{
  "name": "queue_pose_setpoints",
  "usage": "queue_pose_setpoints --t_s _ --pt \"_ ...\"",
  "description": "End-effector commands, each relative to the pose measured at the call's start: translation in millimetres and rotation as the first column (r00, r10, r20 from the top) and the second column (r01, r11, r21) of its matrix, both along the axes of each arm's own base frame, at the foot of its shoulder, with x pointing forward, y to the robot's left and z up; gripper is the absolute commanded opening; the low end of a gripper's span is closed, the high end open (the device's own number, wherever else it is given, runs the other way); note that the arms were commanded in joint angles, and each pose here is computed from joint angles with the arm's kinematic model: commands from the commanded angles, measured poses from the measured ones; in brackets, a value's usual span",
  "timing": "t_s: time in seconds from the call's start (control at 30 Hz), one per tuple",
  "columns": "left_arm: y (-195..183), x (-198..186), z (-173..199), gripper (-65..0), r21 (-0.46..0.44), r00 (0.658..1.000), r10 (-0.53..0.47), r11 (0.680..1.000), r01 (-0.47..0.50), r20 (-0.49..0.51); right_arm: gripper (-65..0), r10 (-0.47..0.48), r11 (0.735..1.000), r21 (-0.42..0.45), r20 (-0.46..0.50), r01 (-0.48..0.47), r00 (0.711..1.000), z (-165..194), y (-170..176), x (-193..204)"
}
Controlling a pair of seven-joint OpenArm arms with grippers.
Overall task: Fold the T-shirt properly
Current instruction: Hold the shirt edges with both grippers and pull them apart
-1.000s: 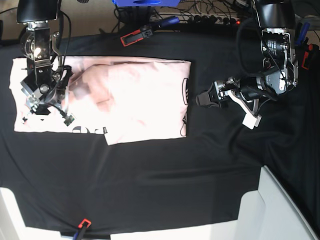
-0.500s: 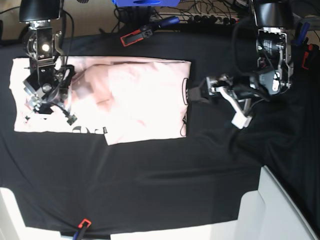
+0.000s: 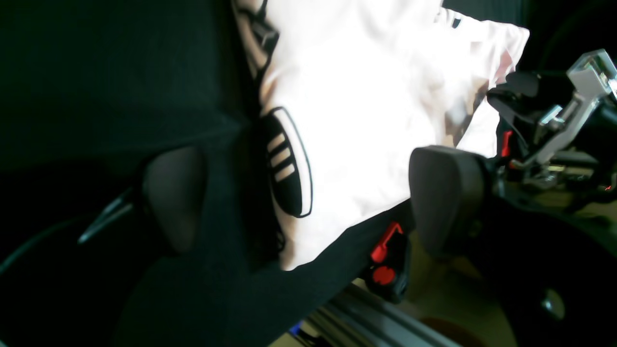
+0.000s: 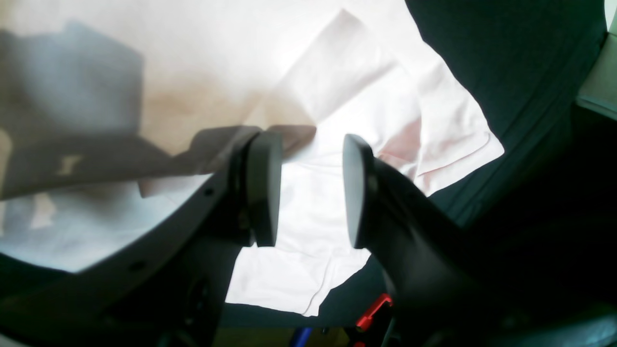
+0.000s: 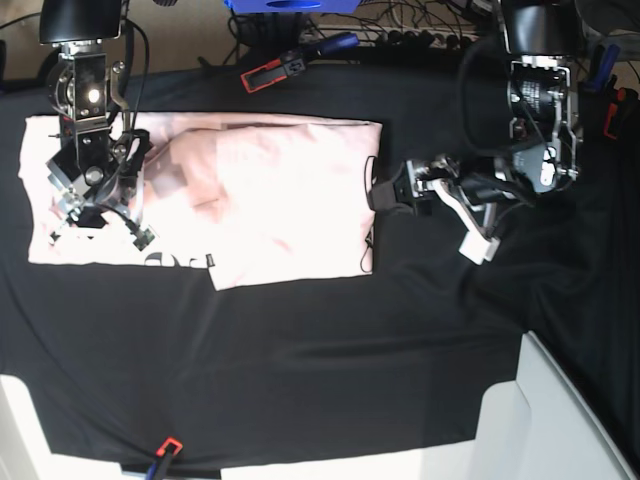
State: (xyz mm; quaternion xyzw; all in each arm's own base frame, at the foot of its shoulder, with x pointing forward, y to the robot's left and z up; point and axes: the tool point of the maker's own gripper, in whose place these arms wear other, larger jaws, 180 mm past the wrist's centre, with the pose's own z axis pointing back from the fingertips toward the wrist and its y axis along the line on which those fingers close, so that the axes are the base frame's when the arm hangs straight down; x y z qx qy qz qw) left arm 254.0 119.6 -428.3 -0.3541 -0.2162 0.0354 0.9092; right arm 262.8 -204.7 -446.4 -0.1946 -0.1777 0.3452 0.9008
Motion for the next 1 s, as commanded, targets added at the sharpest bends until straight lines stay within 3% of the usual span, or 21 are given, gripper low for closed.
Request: queue_pose_setpoints --t_s 0.0,0.17,0.37,0.6,0.97 --pt "0.4 8.4 4.7 -0.2 -0.019 1.0 0.009 1.0 -0.009 0.017 -44.5 -0.001 1.0 -0.008 0.038 0.001 0.999 9.5 -3.7 9.5" --pt "-10.3 8.3 2.2 -0.2 -0.049 1.0 0.01 0.999 -0.01 0.004 -44.5 -0.003 1.0 -0.008 0.034 0.003 0.999 8.2 -4.2 8.2" --pt "-19.3 12.1 4.1 -0.2 -0.067 1.0 0.008 0.998 -0.007 0.011 -44.5 -0.075 0.997 -0.007 0.044 0.075 0.996 10.7 -25.2 4.8" --pt "-52.2 14.7 7.5 -0.2 -0.085 0.997 -0.078 0.993 0.08 0.025 -44.5 -0.082 0.996 -0.013 0.047 0.083 0.996 12.0 -29.6 4.7" --pt "-44.9 11.1 -14.2 -0.2 -0.101 1.0 -0.014 0.995 0.011 -0.028 -44.5 -0.082 0.996 -0.012 0.043 0.083 0.996 11.1 -28.2 3.7"
